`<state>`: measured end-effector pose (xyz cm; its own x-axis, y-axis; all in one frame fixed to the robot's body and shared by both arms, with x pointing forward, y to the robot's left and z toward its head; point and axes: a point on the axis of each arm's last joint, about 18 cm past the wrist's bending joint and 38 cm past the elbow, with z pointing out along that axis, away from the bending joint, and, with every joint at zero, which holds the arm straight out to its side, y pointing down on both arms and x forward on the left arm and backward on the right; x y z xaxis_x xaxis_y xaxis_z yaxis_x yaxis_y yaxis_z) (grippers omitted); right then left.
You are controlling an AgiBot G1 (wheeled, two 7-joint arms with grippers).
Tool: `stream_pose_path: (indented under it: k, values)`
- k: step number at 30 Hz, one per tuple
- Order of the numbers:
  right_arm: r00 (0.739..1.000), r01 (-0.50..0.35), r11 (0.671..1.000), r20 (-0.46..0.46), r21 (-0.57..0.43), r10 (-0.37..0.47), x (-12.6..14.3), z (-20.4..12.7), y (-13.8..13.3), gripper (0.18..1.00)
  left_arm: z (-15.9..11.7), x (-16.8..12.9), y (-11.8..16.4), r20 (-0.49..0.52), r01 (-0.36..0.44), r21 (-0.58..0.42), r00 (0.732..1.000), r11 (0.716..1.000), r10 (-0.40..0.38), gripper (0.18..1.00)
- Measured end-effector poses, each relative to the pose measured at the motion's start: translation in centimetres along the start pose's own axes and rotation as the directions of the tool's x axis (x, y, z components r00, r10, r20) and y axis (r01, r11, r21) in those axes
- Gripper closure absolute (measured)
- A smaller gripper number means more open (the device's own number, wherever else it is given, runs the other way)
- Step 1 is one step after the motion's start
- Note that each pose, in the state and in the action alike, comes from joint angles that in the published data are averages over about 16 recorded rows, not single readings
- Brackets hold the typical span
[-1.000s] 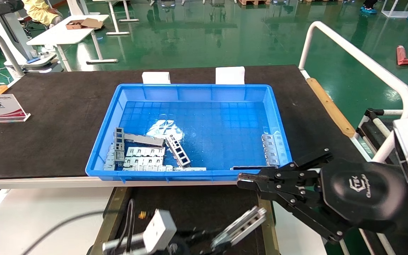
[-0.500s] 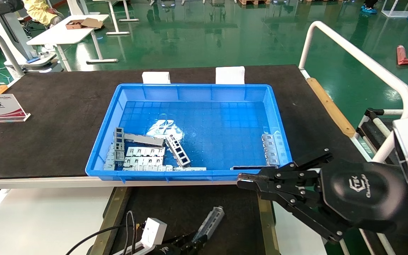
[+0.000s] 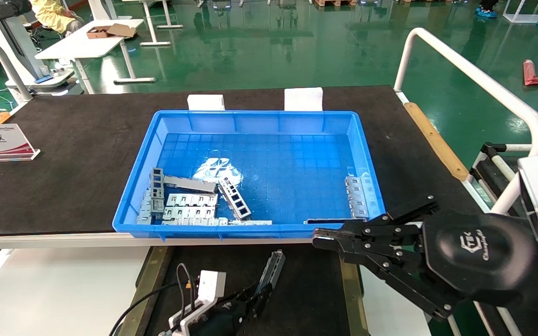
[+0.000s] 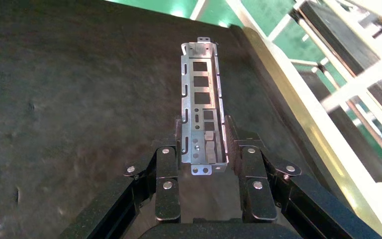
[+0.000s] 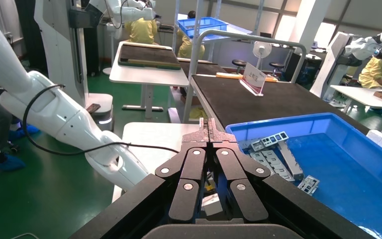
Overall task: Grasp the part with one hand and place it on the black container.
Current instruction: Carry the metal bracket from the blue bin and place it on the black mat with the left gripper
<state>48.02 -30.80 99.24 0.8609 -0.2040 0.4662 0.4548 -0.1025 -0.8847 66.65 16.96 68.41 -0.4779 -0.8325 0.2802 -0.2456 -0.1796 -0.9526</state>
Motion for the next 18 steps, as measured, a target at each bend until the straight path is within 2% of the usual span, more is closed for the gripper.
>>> stream_pose_path:
  k: [9, 18]
  values:
    - [1.000, 0.000, 1.000, 0.000, 0.000, 0.000, 0.0, 0.0, 0.0, 0.988, 1.5, 0.0, 0.5, 0.058, 0.073, 0.024, 0.996, 0.997, -0.075, 0.824]
    - [1.000, 0.000, 1.000, 0.000, 0.000, 0.000, 0.0, 0.0, 0.0, 0.987, 1.9, 0.0, 1.2, 0.089, 0.115, 0.034, 0.989, 0.993, -0.117, 0.824]
